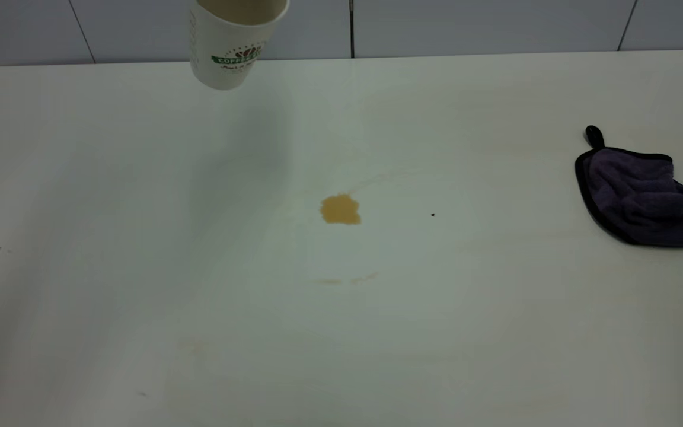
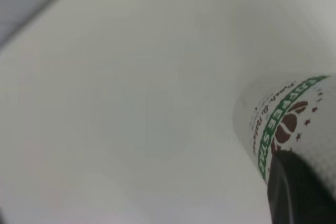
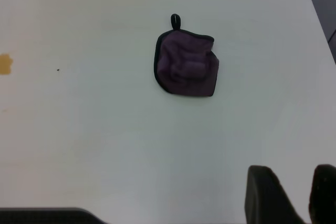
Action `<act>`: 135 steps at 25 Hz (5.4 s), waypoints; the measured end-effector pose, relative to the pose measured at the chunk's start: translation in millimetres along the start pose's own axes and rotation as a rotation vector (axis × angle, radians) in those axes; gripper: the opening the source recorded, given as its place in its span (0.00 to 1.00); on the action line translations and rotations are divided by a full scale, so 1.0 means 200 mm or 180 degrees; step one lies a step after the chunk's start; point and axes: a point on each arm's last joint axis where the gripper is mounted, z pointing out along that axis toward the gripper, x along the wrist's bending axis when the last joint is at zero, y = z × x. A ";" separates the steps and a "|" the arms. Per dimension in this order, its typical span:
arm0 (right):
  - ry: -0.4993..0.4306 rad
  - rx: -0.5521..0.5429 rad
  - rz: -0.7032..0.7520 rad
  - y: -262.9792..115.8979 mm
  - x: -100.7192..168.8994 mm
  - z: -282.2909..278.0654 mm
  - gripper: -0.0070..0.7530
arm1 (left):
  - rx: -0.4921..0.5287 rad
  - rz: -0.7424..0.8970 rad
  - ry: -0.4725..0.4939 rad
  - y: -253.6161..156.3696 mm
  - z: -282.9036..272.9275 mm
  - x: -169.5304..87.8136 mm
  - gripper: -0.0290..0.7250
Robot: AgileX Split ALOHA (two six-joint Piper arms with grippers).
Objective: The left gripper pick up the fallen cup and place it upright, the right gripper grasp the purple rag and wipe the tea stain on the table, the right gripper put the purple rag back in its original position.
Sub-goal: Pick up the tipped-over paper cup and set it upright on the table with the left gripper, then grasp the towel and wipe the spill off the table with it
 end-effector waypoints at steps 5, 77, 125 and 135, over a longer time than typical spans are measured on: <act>0.0000 0.0000 0.0000 0.00 0.00 0.00 0.33 | 0.0115 -0.0481 -0.0674 -0.08 0.10 0.18 0.01; 0.0000 0.0000 0.0000 0.00 0.00 0.00 0.33 | -0.0448 -0.1155 -0.0097 -0.46 -0.97 0.63 0.82; 0.0000 0.0000 0.0000 0.00 0.00 0.00 0.33 | -0.1310 -0.2231 0.0086 -2.24 -1.00 -0.17 0.82; 0.0000 0.0000 0.0000 0.00 0.00 0.00 0.33 | -0.1437 -0.2183 0.0135 -2.25 -1.01 -0.21 0.82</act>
